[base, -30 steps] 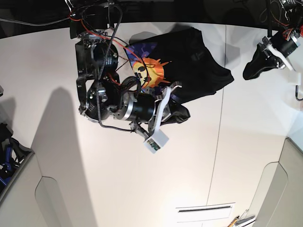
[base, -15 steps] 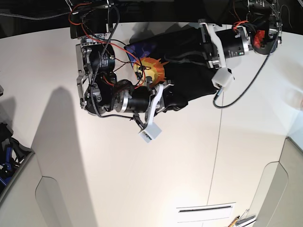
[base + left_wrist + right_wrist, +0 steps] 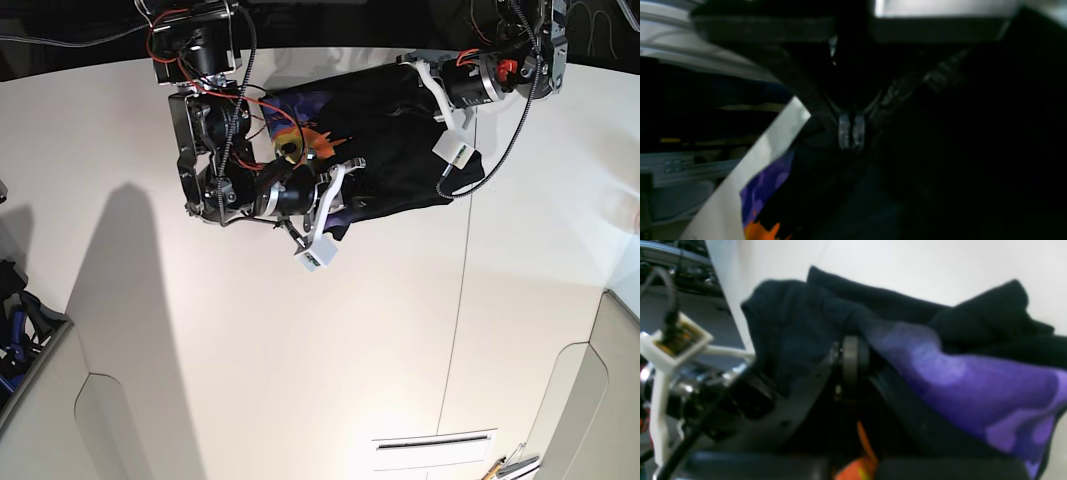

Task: Fold the T-shirt properly
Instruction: 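Grasp the bundle's other end with the left gripper and lift it, then hold the bundle with both grippers and lay it flat, print side up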

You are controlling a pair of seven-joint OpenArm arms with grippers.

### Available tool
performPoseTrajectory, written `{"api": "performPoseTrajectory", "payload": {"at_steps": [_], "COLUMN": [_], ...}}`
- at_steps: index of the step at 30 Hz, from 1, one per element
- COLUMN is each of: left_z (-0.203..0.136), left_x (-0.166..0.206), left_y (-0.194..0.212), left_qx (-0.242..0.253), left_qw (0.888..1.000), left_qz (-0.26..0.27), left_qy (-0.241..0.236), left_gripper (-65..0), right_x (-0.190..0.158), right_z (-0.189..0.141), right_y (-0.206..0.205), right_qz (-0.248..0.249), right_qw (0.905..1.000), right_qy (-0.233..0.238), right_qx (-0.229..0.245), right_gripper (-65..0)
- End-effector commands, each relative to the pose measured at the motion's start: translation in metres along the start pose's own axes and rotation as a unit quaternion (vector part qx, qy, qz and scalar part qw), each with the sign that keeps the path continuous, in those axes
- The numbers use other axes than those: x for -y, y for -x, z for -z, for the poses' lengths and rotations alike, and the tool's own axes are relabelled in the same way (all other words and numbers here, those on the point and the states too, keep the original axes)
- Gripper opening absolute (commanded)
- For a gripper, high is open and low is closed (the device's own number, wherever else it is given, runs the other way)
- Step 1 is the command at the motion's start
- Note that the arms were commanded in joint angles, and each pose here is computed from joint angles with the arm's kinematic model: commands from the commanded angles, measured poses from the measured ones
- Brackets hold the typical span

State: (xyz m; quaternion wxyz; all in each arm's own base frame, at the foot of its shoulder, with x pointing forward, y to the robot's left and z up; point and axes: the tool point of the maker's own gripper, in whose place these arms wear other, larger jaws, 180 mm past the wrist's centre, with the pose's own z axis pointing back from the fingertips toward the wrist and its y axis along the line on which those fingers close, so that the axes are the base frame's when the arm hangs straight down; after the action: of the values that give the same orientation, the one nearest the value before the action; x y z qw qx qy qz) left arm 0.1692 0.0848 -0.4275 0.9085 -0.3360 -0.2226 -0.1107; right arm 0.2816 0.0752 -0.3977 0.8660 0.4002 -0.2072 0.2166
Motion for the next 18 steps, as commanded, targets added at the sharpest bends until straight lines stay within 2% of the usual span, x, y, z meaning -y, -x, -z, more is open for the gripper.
{"api": "performPoseTrajectory", "payload": {"at_steps": [1,5,7,14,18], "left_z": [-0.005,-0.005,-0.005,-0.014,-0.019], "left_x": [-0.02,-0.03,-0.032,-0.043,-0.043], "left_y": [0.002,-0.026,-0.044,-0.115,-0.148], "left_qx": [-0.022,0.004,0.022,0.105,0.137], "left_qw": [0.999,0.997,0.996,0.985,0.979], "left_qz": [0.009,0.038,0.051,0.083,0.097], "left_qy": [-0.047,-0.067,-0.072,-0.11,-0.119], "left_gripper": [-65.0,-65.0,-65.0,-65.0,-65.0], "right_x": [0.013,0.032,0.036,0.031,0.025], "right_z": [-0.009,-0.02,-0.024,-0.042,-0.061], "right_y": [-0.005,0.012,0.022,0.065,0.07], "right_qz": [-0.006,0.018,0.042,0.149,0.162], "right_qw": [0.9997,0.9985,0.998,0.9888,0.986], "right_qy": [0.024,0.048,0.046,-0.01,-0.024], "right_qx": [-0.003,-0.017,-0.012,0.006,0.031], "right_gripper": [-65.0,-65.0,-65.0,-65.0,-65.0]}}
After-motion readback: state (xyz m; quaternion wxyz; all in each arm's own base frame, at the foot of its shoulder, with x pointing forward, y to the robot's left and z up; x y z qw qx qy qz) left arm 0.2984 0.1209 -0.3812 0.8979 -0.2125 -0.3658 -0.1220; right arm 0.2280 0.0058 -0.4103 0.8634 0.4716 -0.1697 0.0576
